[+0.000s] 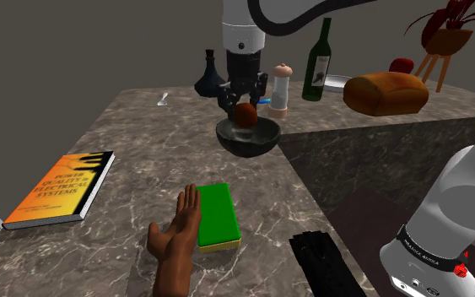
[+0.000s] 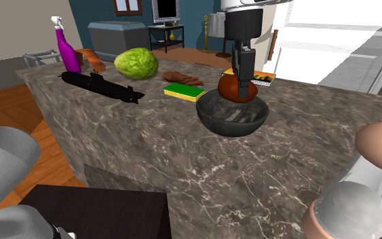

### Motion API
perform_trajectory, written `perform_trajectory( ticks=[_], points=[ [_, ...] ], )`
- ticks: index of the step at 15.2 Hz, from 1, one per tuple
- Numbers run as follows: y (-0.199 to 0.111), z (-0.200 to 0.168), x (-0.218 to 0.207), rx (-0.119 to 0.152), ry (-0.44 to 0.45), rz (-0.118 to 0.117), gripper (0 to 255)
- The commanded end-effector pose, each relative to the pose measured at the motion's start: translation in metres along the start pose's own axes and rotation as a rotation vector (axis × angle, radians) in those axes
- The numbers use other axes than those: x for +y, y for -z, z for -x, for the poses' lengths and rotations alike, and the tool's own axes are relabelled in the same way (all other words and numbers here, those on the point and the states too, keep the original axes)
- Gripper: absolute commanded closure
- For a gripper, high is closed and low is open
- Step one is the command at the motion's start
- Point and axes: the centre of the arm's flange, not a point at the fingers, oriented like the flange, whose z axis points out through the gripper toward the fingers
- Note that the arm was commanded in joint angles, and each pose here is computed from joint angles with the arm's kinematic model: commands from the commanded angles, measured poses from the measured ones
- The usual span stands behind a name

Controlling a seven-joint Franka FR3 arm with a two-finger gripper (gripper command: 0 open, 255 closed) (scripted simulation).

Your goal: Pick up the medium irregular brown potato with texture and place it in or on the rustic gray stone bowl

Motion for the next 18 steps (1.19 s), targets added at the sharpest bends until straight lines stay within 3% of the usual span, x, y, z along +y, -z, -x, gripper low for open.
perform_trajectory(
  ticks=[1, 4, 5, 10, 14, 18],
  points=[
    [-0.001, 0.000, 0.000, 0.000, 0.000, 0.000, 255],
    [-0.001, 0.000, 0.000, 0.000, 0.000, 0.000, 255],
    [-0.001, 0.000, 0.000, 0.000, 0.000, 0.000, 0],
    [-0.001, 0.000, 0.000, 0.000, 0.000, 0.000, 0],
    [0.049, 0.000, 0.000, 0.000, 0.000, 0.000, 0],
    [0.049, 0.000, 0.000, 0.000, 0.000, 0.000, 0]
  ],
)
